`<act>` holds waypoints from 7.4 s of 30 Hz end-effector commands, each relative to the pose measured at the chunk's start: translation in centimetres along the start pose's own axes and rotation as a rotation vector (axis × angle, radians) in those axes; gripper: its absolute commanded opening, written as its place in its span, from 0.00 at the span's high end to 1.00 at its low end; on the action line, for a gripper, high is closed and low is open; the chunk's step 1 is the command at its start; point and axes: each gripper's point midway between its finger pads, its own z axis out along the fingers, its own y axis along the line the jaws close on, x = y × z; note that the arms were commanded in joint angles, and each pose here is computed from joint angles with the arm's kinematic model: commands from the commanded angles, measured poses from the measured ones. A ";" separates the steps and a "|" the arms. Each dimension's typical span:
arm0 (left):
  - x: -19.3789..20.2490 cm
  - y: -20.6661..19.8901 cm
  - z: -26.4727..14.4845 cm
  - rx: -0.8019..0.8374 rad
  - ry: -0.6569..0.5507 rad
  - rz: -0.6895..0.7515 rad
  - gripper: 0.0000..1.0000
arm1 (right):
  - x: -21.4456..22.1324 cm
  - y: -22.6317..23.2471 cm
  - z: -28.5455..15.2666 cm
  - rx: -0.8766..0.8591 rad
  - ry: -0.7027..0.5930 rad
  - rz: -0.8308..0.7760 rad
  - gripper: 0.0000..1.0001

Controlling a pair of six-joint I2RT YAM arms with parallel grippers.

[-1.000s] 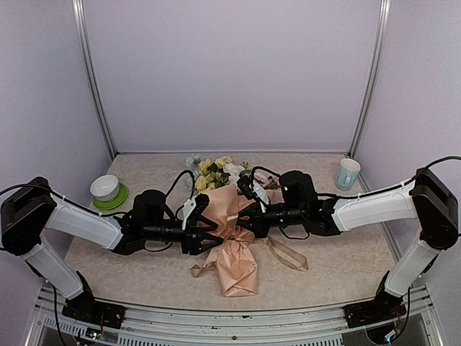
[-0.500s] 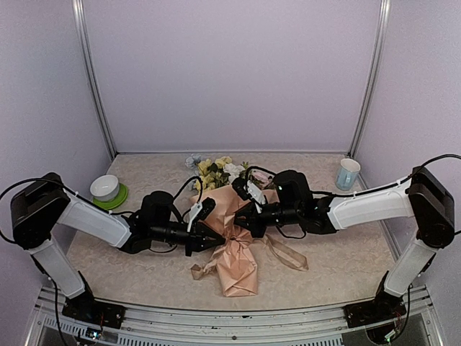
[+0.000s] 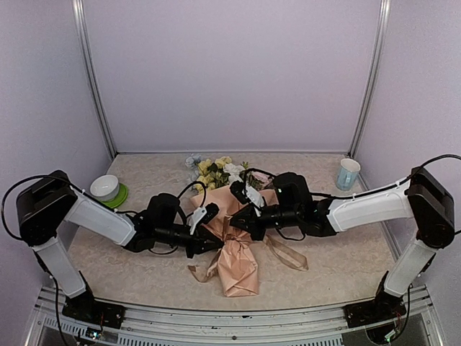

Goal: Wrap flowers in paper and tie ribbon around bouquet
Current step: Cross the half-tied ribbon over the folded bouquet.

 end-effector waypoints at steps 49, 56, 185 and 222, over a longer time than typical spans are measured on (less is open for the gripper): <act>-6.3 -2.8 -1.6 0.188 -0.073 0.295 1.00 | 0.5 2.5 -0.7 0.006 -0.162 -0.673 0.97; -6.4 -2.4 -1.8 0.150 -0.100 0.259 1.00 | 0.9 1.0 -2.0 0.095 -0.079 -0.582 0.45; -8.1 -7.8 -4.7 0.213 -0.397 0.093 1.00 | -1.9 6.2 -2.2 -0.238 -0.135 -0.174 0.42; 9.4 7.8 -14.4 -0.911 0.021 -0.846 0.18 | 0.1 5.4 -0.7 -0.262 -0.042 -0.111 1.00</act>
